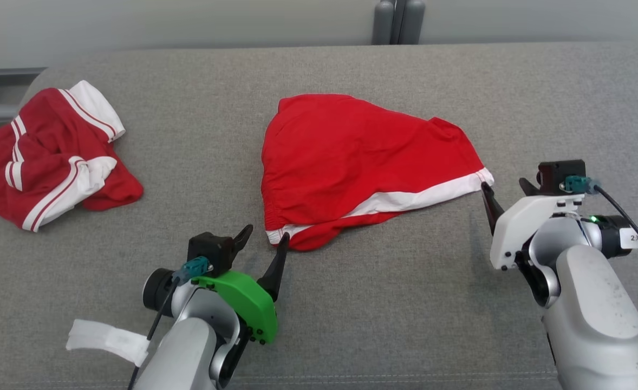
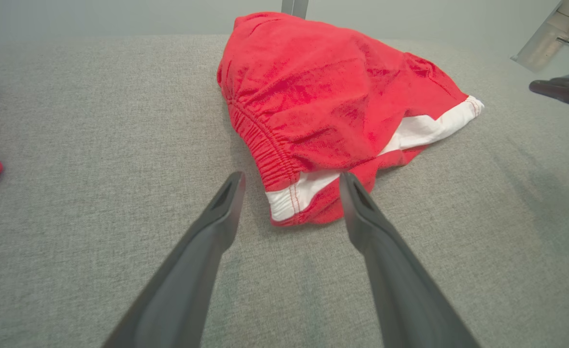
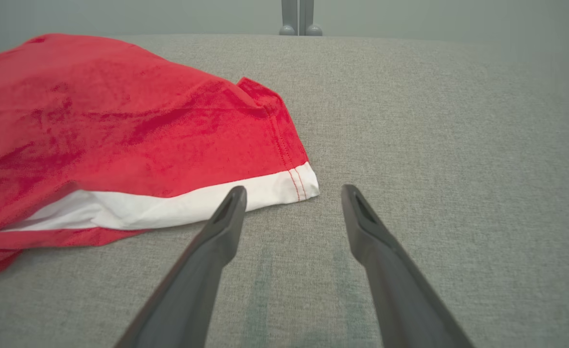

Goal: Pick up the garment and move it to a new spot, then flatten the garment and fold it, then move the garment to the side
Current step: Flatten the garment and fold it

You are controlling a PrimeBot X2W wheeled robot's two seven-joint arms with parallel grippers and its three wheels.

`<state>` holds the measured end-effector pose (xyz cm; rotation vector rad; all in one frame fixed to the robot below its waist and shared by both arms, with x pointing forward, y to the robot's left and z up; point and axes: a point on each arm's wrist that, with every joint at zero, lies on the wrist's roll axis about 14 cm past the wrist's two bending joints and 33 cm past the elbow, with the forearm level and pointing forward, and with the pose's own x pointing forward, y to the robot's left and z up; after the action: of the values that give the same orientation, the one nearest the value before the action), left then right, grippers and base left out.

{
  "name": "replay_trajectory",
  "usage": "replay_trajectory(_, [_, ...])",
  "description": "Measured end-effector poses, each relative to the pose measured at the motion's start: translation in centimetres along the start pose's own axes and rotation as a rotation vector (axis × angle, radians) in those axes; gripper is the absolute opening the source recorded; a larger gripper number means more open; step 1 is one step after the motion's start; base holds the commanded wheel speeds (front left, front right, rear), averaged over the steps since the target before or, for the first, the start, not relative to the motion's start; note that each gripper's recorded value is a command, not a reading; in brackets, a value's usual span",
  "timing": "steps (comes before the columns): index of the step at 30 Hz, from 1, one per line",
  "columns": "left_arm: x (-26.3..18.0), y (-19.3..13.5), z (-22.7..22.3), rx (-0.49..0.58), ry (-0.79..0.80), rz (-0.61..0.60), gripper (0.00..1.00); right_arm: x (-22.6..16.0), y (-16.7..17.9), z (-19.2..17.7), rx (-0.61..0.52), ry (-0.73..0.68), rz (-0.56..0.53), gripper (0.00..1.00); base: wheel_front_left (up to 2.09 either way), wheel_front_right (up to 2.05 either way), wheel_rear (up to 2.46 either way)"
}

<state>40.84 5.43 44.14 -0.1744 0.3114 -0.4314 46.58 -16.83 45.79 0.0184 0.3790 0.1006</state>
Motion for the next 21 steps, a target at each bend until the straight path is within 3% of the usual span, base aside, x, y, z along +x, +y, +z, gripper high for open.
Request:
replay_trajectory(9, [2.0,-0.1,-2.8,-0.021,0.111,-0.022,1.00,3.0,-0.7,-1.6,-0.019,0.102,-0.005,1.00,0.00,0.00,0.00])
replay_trajectory(21, [2.7,0.5,-4.1,-0.044,0.133,-0.008,0.99,5.1,-0.5,-3.1,0.000,0.151,0.009,1.00,0.00,0.00,0.00])
